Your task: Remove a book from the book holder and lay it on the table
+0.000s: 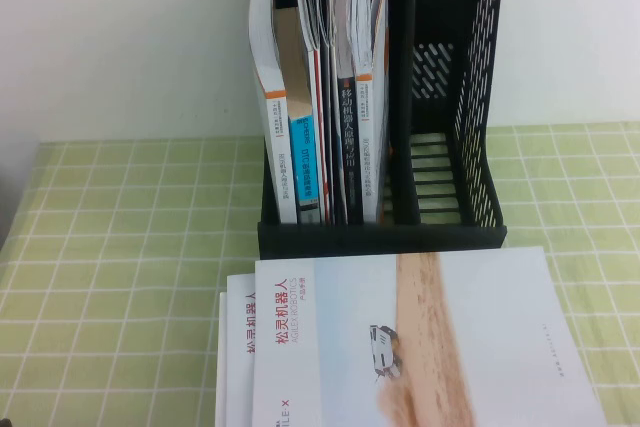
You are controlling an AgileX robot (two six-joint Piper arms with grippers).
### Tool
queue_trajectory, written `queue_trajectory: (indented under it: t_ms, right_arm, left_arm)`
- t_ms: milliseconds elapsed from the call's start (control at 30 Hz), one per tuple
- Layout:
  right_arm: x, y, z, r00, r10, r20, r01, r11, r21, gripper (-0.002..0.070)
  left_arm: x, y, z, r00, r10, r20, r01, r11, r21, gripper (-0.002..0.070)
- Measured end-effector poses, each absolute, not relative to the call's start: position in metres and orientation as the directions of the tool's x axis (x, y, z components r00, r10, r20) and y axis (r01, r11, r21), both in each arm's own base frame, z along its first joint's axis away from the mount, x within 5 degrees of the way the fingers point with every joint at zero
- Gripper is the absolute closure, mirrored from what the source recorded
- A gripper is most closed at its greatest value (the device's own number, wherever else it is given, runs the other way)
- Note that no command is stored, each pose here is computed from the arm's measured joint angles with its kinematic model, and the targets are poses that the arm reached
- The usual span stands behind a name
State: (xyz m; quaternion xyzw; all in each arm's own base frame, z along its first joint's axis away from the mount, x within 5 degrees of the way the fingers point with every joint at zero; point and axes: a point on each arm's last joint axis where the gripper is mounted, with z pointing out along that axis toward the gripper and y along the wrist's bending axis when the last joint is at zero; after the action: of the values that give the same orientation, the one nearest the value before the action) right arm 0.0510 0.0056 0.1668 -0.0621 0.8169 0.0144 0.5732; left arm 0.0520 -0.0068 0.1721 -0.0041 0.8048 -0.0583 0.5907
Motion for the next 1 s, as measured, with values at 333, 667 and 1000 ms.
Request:
queue_trajectory:
  t_ms: [333, 667, 1000]
  right_arm:
    - [0.051, 0.0056, 0.1668, -0.335, -0.085, -0.938, -0.118, 0.992, -0.048, 0.0678]
    - [0.0511, 0.0056, 0.167, -0.334, -0.085, -0.939, -0.118, 0.992, -0.048, 0.0678]
    - [0.0511, 0.0056, 0.167, -0.334, -0.085, -0.939, -0.118, 0.992, -0.048, 0.0678]
  left_arm:
    - [0.052, -0.007, 0.1723, -0.301, -0.081, -0.95, 0.063, 0.992, -0.105, 0.0678]
    - [0.0522, -0.0069, 0.1728, -0.295, -0.082, -0.952, 0.062, 0.993, -0.105, 0.0678]
    - [0.0524, -0.0069, 0.1733, -0.29, -0.083, -0.954, 0.062, 0.993, -0.105, 0.0678]
